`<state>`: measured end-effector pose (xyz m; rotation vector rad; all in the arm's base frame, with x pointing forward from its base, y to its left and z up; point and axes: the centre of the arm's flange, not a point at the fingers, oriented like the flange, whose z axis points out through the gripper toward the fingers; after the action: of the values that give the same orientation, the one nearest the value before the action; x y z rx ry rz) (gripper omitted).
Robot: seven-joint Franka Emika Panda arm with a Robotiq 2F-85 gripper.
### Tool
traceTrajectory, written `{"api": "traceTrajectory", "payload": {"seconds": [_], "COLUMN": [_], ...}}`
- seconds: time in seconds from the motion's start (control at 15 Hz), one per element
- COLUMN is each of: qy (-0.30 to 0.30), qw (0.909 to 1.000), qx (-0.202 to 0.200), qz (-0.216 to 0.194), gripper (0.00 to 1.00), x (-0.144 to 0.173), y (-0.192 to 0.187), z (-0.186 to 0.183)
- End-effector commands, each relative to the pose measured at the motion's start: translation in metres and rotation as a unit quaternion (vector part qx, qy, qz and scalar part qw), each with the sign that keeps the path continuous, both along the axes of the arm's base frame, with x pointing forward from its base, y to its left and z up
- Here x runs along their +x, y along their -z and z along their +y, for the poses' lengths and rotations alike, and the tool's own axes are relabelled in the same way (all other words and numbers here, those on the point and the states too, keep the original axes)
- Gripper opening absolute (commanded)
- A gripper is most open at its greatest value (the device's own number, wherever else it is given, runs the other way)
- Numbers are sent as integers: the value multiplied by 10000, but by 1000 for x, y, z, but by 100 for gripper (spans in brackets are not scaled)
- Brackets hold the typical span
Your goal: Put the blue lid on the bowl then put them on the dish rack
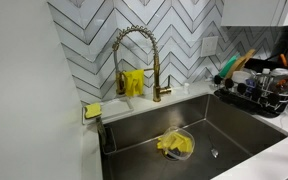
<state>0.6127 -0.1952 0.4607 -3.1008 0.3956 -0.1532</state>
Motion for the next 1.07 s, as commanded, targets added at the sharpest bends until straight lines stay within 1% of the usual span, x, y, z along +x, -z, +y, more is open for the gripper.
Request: {"api": "traceTrajectory", "payload": {"seconds": [0.0, 0.07, 0.13, 0.27, 0.33, 1.0], "qy": [34, 23, 22, 40, 60, 162], "qw": [9999, 9999, 9999, 9998, 9997, 9991], "qx": [57, 64, 70, 86, 117, 174], "qz": [-92, -99, -116, -163, -182, -362], "gripper": [69, 75, 84, 97, 100, 100], "x": [-15, -16, -17, -20, -21, -26], "y": [0, -1, -2, -6, -9, -27], "z": [8, 8, 8, 8, 7, 1]}}
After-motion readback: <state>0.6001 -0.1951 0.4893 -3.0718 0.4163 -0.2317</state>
